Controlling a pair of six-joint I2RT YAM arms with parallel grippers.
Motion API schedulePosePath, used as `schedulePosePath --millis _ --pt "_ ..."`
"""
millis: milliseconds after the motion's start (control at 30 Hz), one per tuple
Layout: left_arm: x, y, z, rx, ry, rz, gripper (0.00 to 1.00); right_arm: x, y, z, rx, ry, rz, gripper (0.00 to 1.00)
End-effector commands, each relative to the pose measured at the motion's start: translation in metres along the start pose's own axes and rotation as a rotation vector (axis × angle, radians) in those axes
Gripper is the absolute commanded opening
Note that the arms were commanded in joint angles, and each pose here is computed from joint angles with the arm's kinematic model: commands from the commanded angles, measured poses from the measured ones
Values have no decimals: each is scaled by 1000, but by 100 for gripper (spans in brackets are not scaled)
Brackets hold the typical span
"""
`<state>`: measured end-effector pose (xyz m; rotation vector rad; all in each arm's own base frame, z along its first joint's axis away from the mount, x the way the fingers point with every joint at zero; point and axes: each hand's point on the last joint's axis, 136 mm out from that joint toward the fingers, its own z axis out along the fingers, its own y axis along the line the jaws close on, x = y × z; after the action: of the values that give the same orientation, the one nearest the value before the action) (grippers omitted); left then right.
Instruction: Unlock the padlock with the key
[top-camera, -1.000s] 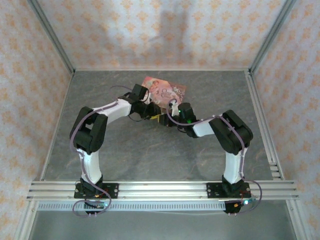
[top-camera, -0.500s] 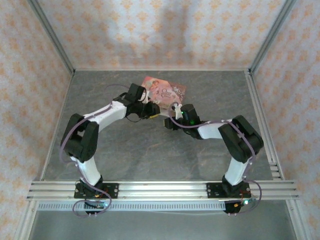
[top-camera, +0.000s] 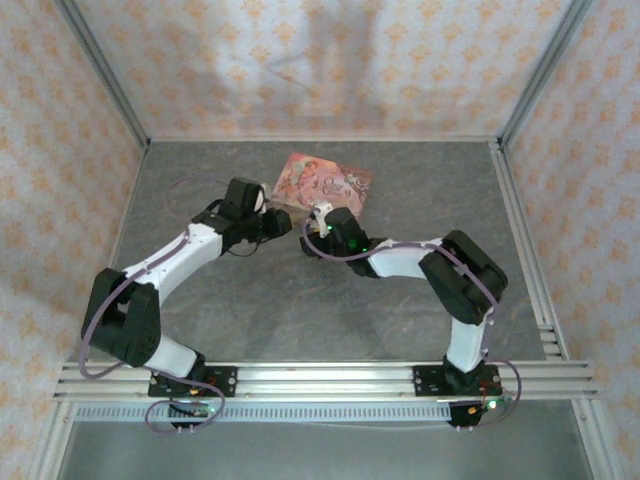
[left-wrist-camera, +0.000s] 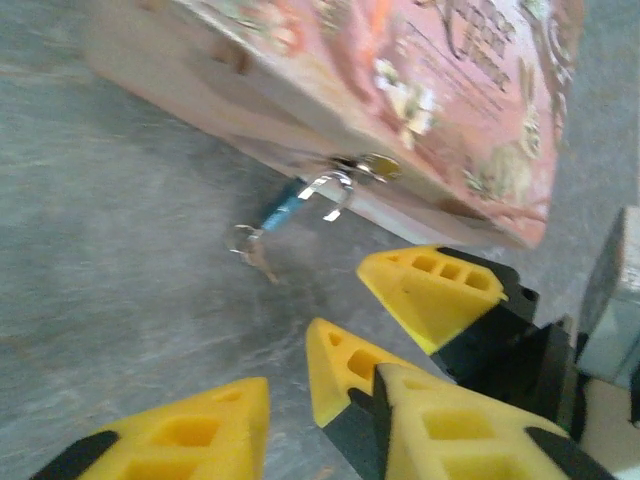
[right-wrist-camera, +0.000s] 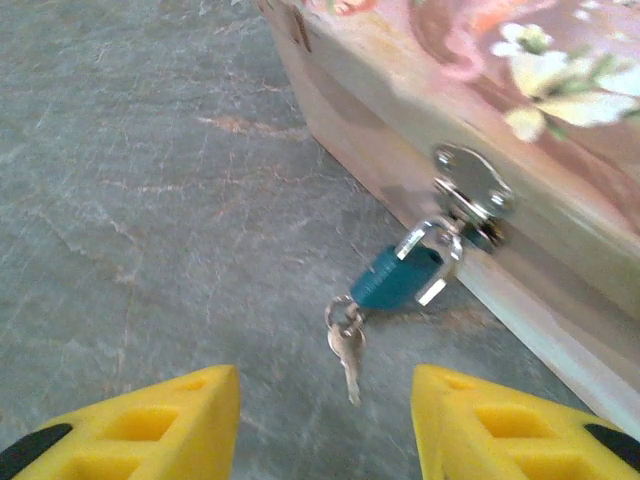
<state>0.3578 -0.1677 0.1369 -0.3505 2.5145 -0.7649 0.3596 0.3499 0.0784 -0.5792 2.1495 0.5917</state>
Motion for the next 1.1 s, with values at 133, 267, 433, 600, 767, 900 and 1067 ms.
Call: schedulePosePath --millis 133,267,433,600,767,900,1067 --pt "-2 27 -20 -72 -78 -40 39 -3 -21 21 255 -53 97 52" --pt "-1 30 -24 -67 -83 -46 39 -3 -30 31 343 -51 127 53" --pt "-2 31 -27 -61 -85 -48 39 -2 -35 44 377 -43 146 54" --pt "-2 34 -26 -60 -82 -56 38 1 -36 59 389 -31 151 53" --pt "-3 34 -26 -55 -81 -56 38 8 -40 61 414 -16 150 42" --pt "-4 35 -25 -52 -80 -57 39 18 -43 55 420 9 132 29" --pt "-5 33 -23 -42 -76 -57 38 28 -45 41 413 47 75 4"
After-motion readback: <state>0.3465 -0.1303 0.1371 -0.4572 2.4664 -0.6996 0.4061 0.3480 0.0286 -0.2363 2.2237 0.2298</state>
